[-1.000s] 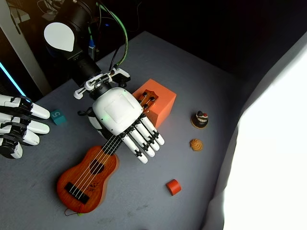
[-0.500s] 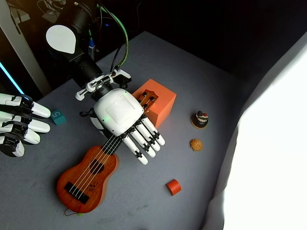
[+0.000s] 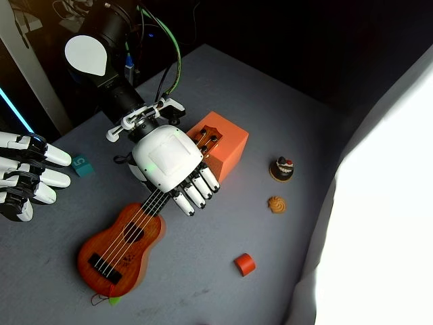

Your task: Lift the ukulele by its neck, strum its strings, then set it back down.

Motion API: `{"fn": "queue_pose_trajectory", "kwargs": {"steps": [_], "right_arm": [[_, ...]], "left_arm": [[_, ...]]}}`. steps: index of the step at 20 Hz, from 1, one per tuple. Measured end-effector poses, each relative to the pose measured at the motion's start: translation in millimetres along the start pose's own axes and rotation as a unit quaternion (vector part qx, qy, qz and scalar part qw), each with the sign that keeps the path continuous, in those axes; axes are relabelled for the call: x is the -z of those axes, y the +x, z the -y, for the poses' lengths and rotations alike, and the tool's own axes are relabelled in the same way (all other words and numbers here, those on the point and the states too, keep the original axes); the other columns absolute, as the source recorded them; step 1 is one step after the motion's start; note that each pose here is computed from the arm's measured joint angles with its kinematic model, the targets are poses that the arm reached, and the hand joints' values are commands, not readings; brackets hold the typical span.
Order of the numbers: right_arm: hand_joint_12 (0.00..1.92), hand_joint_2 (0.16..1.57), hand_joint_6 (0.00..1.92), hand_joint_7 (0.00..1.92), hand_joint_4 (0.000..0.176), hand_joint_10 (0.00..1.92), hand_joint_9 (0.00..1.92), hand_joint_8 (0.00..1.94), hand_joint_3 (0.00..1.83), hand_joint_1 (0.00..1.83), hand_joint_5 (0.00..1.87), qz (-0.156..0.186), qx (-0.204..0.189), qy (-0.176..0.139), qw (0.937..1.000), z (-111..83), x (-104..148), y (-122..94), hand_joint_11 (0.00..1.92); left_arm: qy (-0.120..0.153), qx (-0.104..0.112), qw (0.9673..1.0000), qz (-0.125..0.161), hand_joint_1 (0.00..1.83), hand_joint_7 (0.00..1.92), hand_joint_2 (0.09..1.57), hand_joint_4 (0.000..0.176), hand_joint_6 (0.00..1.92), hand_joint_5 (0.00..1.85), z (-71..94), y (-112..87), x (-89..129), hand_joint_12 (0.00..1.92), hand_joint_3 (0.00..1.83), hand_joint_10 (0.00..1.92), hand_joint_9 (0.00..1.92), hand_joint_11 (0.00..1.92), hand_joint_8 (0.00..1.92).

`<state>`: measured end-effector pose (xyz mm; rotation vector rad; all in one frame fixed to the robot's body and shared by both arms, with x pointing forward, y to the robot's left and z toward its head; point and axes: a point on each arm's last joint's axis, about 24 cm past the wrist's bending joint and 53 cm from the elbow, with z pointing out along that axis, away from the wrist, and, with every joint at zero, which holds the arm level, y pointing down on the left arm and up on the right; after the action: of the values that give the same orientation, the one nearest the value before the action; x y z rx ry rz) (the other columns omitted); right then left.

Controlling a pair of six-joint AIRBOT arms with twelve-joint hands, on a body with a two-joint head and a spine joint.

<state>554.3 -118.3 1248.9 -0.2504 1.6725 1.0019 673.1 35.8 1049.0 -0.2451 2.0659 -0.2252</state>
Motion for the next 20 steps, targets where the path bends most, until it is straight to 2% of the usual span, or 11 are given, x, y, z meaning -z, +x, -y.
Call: {"fn": "queue_pose_trajectory", "kwargs": {"steps": [1, 2, 3, 4, 5, 7, 11, 13, 14, 16, 20], "right_arm": [[1.53, 1.33, 0.59, 0.39, 0.0, 0.88, 0.09, 0.0, 0.0, 0.26, 0.08, 0.0, 0.0, 0.0, 1.0, 0.0, 0.0, 0.0, 0.0], [1.53, 1.33, 0.59, 0.39, 0.0, 0.88, 0.09, 0.0, 0.0, 0.26, 0.07, 0.0, 0.0, 0.0, 1.0, 0.0, 0.0, 0.0, 0.0], [1.53, 1.33, 0.59, 0.38, 0.0, 0.88, 0.08, 0.0, 0.0, 0.24, 0.06, 0.0, 0.0, 0.0, 1.0, 0.0, 0.0, 0.0, 0.0], [1.53, 1.34, 0.59, 0.38, 0.0, 0.88, 0.08, 0.0, 0.01, 0.24, 0.06, 0.0, 0.0, 0.0, 1.0, 0.0, 0.0, 0.0, 0.0], [1.54, 1.33, 0.6, 0.4, 0.0, 0.89, 0.09, 0.01, 0.0, 0.25, 0.08, 0.0, 0.0, 0.0, 1.0, 0.0, 0.0, 0.0, 0.0], [1.55, 1.33, 0.6, 0.39, 0.0, 0.89, 0.09, 0.01, 0.0, 0.25, 0.07, 0.0, 0.0, 0.0, 1.0, 0.0, 0.0, 0.0, 0.0], [1.55, 1.34, 0.6, 0.39, 0.0, 0.9, 0.09, 0.0, 0.0, 0.23, 0.07, 0.0, 0.001, 0.0, 1.0, 0.0, 0.0, 0.1, 0.0], [1.55, 1.34, 0.6, 0.39, 0.0, 0.9, 0.09, 0.0, 0.0, 0.24, 0.06, 0.0, 0.001, 0.0, 1.0, -0.2, 0.0, 0.1, 0.0], [1.54, 1.33, 0.6, 0.39, 0.0, 0.9, 0.09, 0.0, 0.0, 0.25, 0.07, -0.001, 0.004, -0.001, 1.0, -0.8, -0.1, 0.5, 0.0], [1.53, 1.33, 0.6, 0.39, 0.0, 0.9, 0.09, 0.0, 0.0, 0.24, 0.07, -0.002, 0.004, 0.0, 1.0, -0.4, -0.2, 1.1, 0.0], [1.54, 1.34, 0.6, 0.4, 0.0, 0.89, 0.1, 0.01, 0.0, 0.23, 0.08, -0.003, 0.004, 0.002, 1.0, 0.5, -0.1, 1.7, 0.0]], "left_arm": [[0.001, 0.004, 1.0, -0.002, 1.08, 1.25, 1.05, 0.0, 1.85, 1.04, 0.7, 0.8, 0.0, 1.92, 0.01, 1.92, 1.35, 1.38, 1.92], [0.003, 0.005, 1.0, -0.002, 1.1, 1.35, 1.07, 0.0, 1.77, 1.13, 1.3, 1.0, 0.0, 1.92, 0.01, 1.92, 1.45, 1.47, 1.92], [0.004, 0.006, 1.0, -0.002, 1.15, 1.38, 1.12, 0.0, 1.84, 1.16, 2.2, 1.1, 0.6, 1.92, 0.02, 1.92, 1.48, 1.5, 1.92], [0.005, 0.007, 1.0, -0.003, 1.22, 1.36, 1.14, 0.0, 1.9, 1.18, 3.1, 1.3, 1.0, 1.92, 0.02, 1.92, 1.48, 1.51, 1.92], [0.006, 0.008, 0.9999, -0.005, 1.36, 1.33, 1.18, 0.0, 1.92, 1.21, 4.3, 1.9, 1.6, 1.92, 0.03, 1.92, 1.5, 1.51, 1.92], [0.008, 0.012, 0.9999, -0.007, 1.48, 1.33, 1.21, 0.0, 1.92, 1.24, 6.1, 1.5, 2.2, 1.92, 0.03, 1.92, 1.51, 1.52, 1.92], [0.01, 0.022, 0.9997, -0.008, 1.48, 1.32, 1.22, 0.0, 1.92, 1.2, 7.9, -6.1, 4.7, 1.92, 0.02, 1.92, 1.48, 1.5, 1.92], [0.007, 0.035, 0.9993, -0.015, 1.48, 1.33, 1.21, 0.0, 1.92, 1.21, 6.9, -9.3, 6.6, 1.92, 0.01, 1.92, 1.48, 1.5, 1.92], [0.008, 0.045, 0.9988, -0.018, 1.48, 1.33, 1.21, 0.0, 1.92, 1.2, 8.0, -18.4, 10.4, 1.92, 0.01, 1.92, 1.48, 1.49, 1.92], [0.012, 0.047, 0.9986, -0.019, 1.45, 1.31, 1.23, 0.0, 1.92, 1.19, 9.9, -22.9, 13.0, 1.92, 0.01, 1.92, 1.47, 1.48, 1.92], [0.013, 0.067, 0.9972, -0.032, 1.46, 1.32, 1.22, 0.0, 1.92, 1.19, 6.4, -29.9, 20.4, 1.92, 0.0, 1.92, 1.47, 1.5, 1.92]]}}
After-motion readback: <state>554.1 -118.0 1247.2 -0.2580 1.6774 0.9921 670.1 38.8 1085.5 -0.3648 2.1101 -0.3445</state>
